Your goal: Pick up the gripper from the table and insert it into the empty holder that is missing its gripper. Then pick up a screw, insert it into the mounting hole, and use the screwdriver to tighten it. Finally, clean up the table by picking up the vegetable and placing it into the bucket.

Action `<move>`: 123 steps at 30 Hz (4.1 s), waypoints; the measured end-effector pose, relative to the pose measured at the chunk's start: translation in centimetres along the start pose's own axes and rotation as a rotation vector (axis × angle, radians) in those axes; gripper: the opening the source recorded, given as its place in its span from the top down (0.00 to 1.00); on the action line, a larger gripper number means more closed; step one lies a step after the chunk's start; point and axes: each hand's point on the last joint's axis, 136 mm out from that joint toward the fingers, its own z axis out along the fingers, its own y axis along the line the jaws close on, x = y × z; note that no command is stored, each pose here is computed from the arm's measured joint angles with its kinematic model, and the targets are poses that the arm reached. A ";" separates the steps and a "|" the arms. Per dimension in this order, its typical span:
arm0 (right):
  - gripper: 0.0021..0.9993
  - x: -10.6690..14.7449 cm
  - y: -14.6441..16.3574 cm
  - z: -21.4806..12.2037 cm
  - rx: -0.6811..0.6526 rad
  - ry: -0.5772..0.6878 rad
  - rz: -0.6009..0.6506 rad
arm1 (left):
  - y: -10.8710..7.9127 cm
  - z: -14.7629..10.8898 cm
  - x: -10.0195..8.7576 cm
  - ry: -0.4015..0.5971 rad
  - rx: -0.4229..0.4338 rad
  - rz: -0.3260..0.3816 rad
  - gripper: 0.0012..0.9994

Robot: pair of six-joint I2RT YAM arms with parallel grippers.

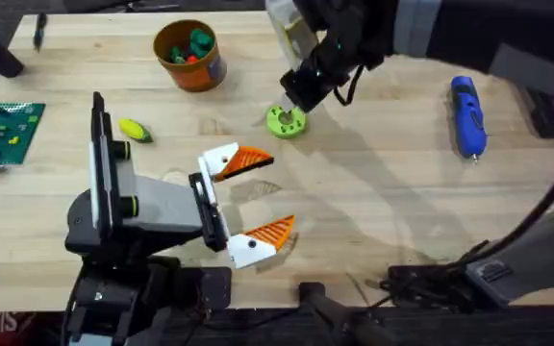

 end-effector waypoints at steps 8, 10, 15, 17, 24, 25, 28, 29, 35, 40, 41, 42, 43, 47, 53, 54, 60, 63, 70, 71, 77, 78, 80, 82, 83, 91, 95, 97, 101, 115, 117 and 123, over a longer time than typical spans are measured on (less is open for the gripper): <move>1.00 -2.3 0.5 -4.4 -0.001 -0.007 -0.006 | 0.0 0.0 0.0 0.000 0.000 0.000 0.01; 1.00 -2.9 1.0 -5.5 -0.004 -0.011 -0.015 | 0.0 0.0 0.0 0.000 0.000 0.000 0.01; 1.00 -4.1 3.5 -7.8 -0.025 -0.028 -0.067 | 0.0 0.0 0.0 0.000 0.000 0.000 0.01; 1.00 -4.6 4.8 -8.6 -0.036 -0.038 -0.097 | 0.0 0.0 0.0 0.000 0.000 0.000 0.01; 1.00 -5.5 9.5 -11.0 -0.081 -0.063 -0.201 | 0.0 0.0 0.0 0.000 0.000 0.000 0.01; 1.00 -5.4 10.1 -11.3 -0.087 -0.064 -0.212 | 0.0 0.0 0.0 0.000 0.000 0.000 0.01; 1.00 -4.9 11.9 -12.0 -0.107 -0.058 -0.250 | 0.0 0.0 0.0 0.000 0.000 0.000 0.01; 1.00 -4.7 12.6 -12.1 -0.114 -0.056 -0.264 | 0.0 0.0 0.0 0.000 0.000 0.000 0.01; 1.00 -3.7 16.8 -12.7 -0.161 -0.054 -0.359 | 0.0 0.0 0.1 0.002 0.001 -0.004 0.01; 1.00 -2.6 19.1 -12.8 -0.188 -0.033 -0.409 | 0.0 0.0 0.1 0.002 0.001 -0.004 0.01; 1.00 -2.5 19.3 -12.9 -0.190 -0.029 -0.414 | 0.0 0.0 0.1 0.002 0.001 -0.004 0.01; 1.00 -2.3 19.3 -12.9 -0.191 -0.023 -0.415 | 0.0 0.0 0.1 0.002 0.001 -0.004 0.01; 1.00 -2.2 19.3 -12.9 -0.190 -0.016 -0.415 | 0.0 0.0 0.1 0.002 0.001 -0.004 0.01; 1.00 -1.5 19.1 -12.9 -0.188 0.011 -0.413 | 0.0 0.0 0.1 0.002 0.001 -0.004 0.01; 1.00 -1.4 19.1 -12.9 -0.188 0.018 -0.413 | 0.0 0.0 0.1 0.002 0.001 -0.004 0.01; 1.00 -1.4 19.1 -12.8 -0.188 0.018 -0.413 | 0.0 0.0 0.1 0.002 0.001 -0.004 0.01; 1.00 -1.5 19.1 -12.8 -0.188 0.011 -0.413 | 0.0 0.0 0.1 0.002 0.001 -0.004 0.01; 1.00 -1.5 19.1 -12.8 -0.188 0.011 -0.413 | 0.0 0.0 0.1 0.002 0.001 -0.004 0.01; 1.00 -1.6 19.1 -12.8 -0.188 0.007 -0.413 | 0.0 0.0 0.1 0.002 0.001 -0.004 0.01; 1.00 -1.6 19.1 -12.8 -0.188 0.007 -0.413 | 0.0 0.0 0.1 0.002 0.001 -0.004 0.01; 1.00 -1.6 19.3 -12.9 -0.201 0.008 -0.413 | 0.0 0.0 0.1 0.002 0.001 -0.004 0.01; 1.00 -1.6 19.4 -12.9 -0.205 0.008 -0.413 | 0.0 0.0 0.1 0.002 0.001 -0.004 0.01; 1.00 -1.5 19.4 -12.9 -0.208 0.008 -0.413 | 0.0 0.0 0.1 0.002 0.001 -0.004 0.01; 1.00 -1.5 19.5 -12.9 -0.209 0.008 -0.413 | 0.0 0.0 0.1 0.002 0.001 -0.004 0.01; 1.00 -1.5 19.5 -12.9 -0.209 0.008 -0.413 | 0.0 0.0 0.1 0.002 0.001 -0.004 0.01; 1.00 -1.7 19.5 -12.5 -0.207 0.009 -0.413 | 0.0 0.0 0.1 0.002 0.001 -0.004 0.01; 1.00 -1.7 19.5 -11.9 -0.205 0.019 -0.412 | 0.0 0.0 0.1 0.002 0.001 -0.004 0.01; 1.00 -1.7 19.5 -11.7 -0.203 0.024 -0.412 | 0.0 0.0 0.1 0.002 0.001 -0.004 0.01; 1.00 -1.5 19.4 -11.6 -0.202 0.030 -0.412 | 0.0 0.0 0.1 0.002 0.001 -0.004 0.01; 1.00 -1.2 19.3 -10.4 -0.195 0.069 -0.409 | 0.0 0.0 0.1 0.002 0.001 -0.004 0.01; 1.00 -1.3 19.4 -10.2 -0.196 0.065 -0.410 | -0.1 0.0 0.1 0.002 0.004 -0.008 0.01; 1.00 -1.3 19.3 -10.2 -0.192 0.066 -0.410 | -0.1 0.0 0.1 0.002 0.004 -0.008 0.01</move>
